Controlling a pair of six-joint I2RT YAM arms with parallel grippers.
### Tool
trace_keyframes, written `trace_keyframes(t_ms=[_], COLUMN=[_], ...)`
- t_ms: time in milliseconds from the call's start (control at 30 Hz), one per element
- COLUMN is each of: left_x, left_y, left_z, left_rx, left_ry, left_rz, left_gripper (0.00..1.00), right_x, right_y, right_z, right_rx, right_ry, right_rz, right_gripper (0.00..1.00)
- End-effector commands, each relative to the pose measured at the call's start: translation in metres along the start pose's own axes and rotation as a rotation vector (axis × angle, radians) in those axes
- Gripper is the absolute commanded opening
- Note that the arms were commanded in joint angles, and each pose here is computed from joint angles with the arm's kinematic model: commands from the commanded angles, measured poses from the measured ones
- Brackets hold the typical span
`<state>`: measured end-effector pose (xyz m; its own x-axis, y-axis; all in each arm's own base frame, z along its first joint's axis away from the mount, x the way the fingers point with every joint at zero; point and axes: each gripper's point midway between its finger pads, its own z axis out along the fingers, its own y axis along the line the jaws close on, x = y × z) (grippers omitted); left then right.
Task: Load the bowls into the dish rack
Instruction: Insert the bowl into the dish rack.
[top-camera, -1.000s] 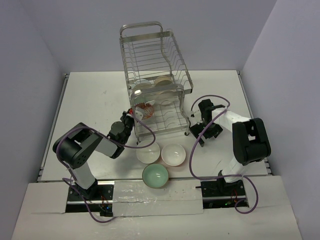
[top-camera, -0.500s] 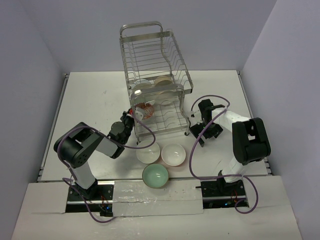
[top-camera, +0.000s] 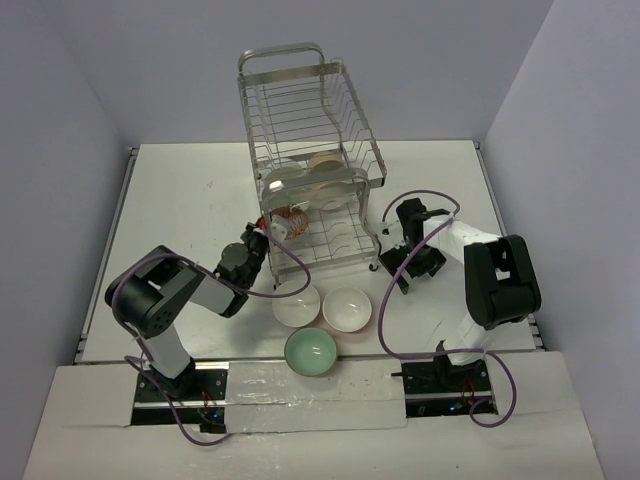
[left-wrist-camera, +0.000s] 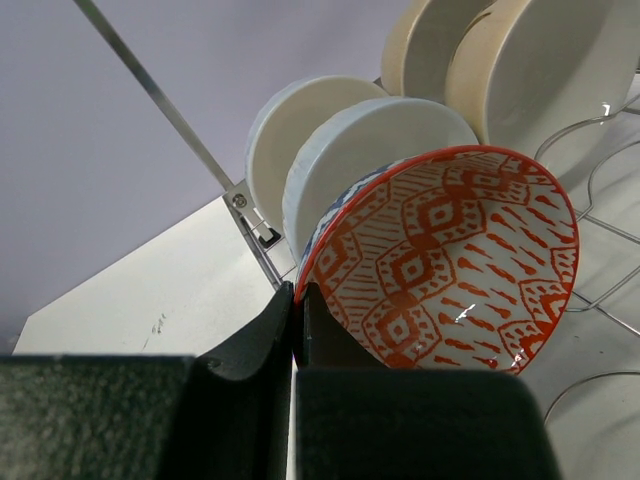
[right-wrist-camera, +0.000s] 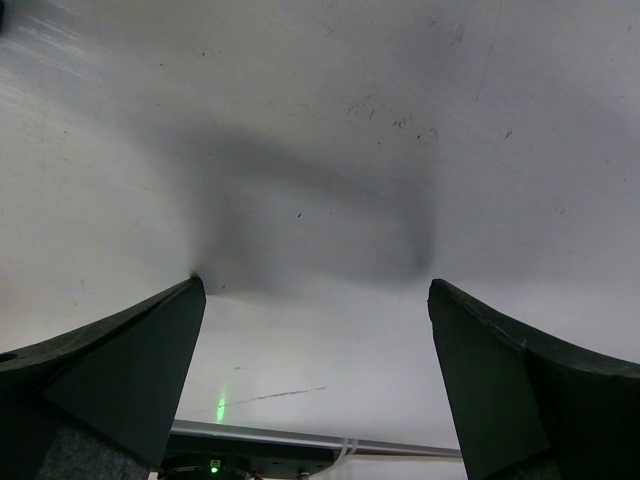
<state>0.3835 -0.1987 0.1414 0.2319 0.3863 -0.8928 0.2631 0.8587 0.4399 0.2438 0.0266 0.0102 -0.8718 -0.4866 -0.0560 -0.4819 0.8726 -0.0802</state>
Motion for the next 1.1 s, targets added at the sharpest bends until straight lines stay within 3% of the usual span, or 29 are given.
trace_keyframes(t_ms=[0,400,700,867,1067], left_x=[-0.107,-0.102,-0.070,-0.074,-0.077], left_y=[0.027,0.025,0.031,0.047,0.049], left_z=[-0.015,-0.019,0.006,0.011,0.010], left_rx=[-0.082,-0.051,-0.156,-0.263,-0.283], left_ry=[-0.413,-0.363,-0.245,-0.267,-0.287], left_rz=[-0.036,-0.050,-0.020,-0.014,0.011], left_gripper=[0.00,0.00,0.00,0.00,0.00], right_x=[0.001,0.002,0.002,0.004,0.004], right_y=[-0.014,-0.015,-0.016,-0.016,-0.017], right_z=[0.010,0.012,0.011,0.013,0.014], right_rx=[0.073,0.076,0.077,0.076,0.078], right_ry=[0.025,0.036,0.034,0.044,0.046], right_rz=[0.017,0.019,0.024,0.029,0.029], right_gripper=[1.00,1.00,1.00,1.00,1.00])
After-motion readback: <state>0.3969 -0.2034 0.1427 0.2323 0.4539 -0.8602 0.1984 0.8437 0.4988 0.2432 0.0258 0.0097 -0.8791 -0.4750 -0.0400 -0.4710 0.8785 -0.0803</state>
